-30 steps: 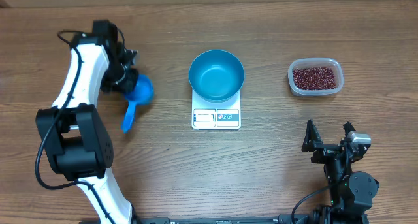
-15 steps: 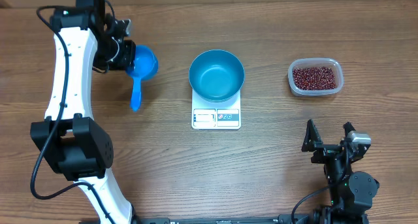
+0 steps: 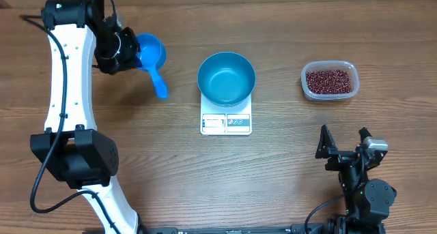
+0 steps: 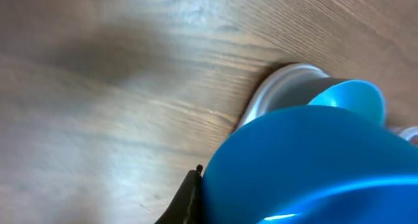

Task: Scoop item into bowl and weigh 150g on scale
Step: 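Lift the blue scoop with the left gripper and carry it over the bowl, then raise the right gripper and move it toward the scoop above the bowl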

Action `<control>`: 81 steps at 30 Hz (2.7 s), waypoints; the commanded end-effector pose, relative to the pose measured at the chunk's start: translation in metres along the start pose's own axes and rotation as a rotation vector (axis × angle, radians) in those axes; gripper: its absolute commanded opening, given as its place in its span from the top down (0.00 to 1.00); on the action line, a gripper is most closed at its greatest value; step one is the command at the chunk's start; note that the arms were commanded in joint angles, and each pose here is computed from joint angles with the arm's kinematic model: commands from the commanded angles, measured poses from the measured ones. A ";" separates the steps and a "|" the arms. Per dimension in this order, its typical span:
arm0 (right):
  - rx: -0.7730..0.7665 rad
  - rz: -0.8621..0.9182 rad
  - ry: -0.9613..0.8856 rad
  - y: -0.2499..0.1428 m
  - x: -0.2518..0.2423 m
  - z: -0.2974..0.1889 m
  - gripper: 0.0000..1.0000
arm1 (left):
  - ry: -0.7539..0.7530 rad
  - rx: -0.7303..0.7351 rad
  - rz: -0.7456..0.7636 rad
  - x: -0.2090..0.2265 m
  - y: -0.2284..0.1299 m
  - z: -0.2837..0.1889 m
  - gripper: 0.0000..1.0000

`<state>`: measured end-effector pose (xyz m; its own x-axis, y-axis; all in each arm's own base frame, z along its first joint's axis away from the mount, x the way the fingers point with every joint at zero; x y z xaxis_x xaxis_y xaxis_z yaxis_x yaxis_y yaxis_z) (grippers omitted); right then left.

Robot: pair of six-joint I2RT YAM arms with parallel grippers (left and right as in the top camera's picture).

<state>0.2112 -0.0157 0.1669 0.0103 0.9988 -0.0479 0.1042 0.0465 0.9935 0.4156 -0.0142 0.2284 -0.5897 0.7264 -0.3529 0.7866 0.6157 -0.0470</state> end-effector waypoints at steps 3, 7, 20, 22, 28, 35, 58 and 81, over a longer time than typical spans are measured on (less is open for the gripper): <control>-0.016 -0.004 0.003 0.003 0.001 -0.001 0.00 | -0.104 0.103 -0.234 -0.016 -0.014 -0.008 0.96; -0.016 -0.004 0.003 0.003 0.001 -0.001 0.00 | -0.119 0.154 -0.244 -0.018 -0.024 -0.009 0.96; -0.015 -0.004 0.003 0.003 0.001 -0.001 0.00 | -0.093 0.175 -0.203 -0.034 -0.042 -0.001 0.96; -0.016 -0.004 0.003 0.003 0.001 -0.001 0.00 | -0.039 0.159 -0.251 -0.031 -0.046 0.002 0.96; -0.016 -0.004 0.003 0.003 0.001 -0.001 0.00 | 0.157 0.099 -0.380 -0.020 -0.067 0.010 0.96; -0.016 -0.004 0.003 0.003 0.001 -0.001 0.00 | 0.246 0.038 -0.402 -0.034 -0.093 0.020 0.96; -0.019 -0.004 0.003 0.004 0.001 -0.001 0.00 | 0.284 -0.067 -0.359 -0.066 -0.138 0.036 0.96; -0.226 0.233 0.495 0.088 0.062 -0.038 0.00 | 0.278 -0.059 -0.347 -0.067 -0.139 0.037 0.96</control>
<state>0.1978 0.0432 0.2138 -0.4030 0.8949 0.1915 0.0097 -0.2051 0.9787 0.3496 -0.1602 0.2189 -0.8489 0.5270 -0.0414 0.5285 0.8453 -0.0781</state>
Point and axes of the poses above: each gripper's point midway between its finger pads, its own z axis out along the fingers, its own x axis along the line the jaws close on, y = z × x, the point moved 3 cm from there along -z, back along the fingers, and after that the axes turned 11 degrees about -z, right-handed, at the moved point
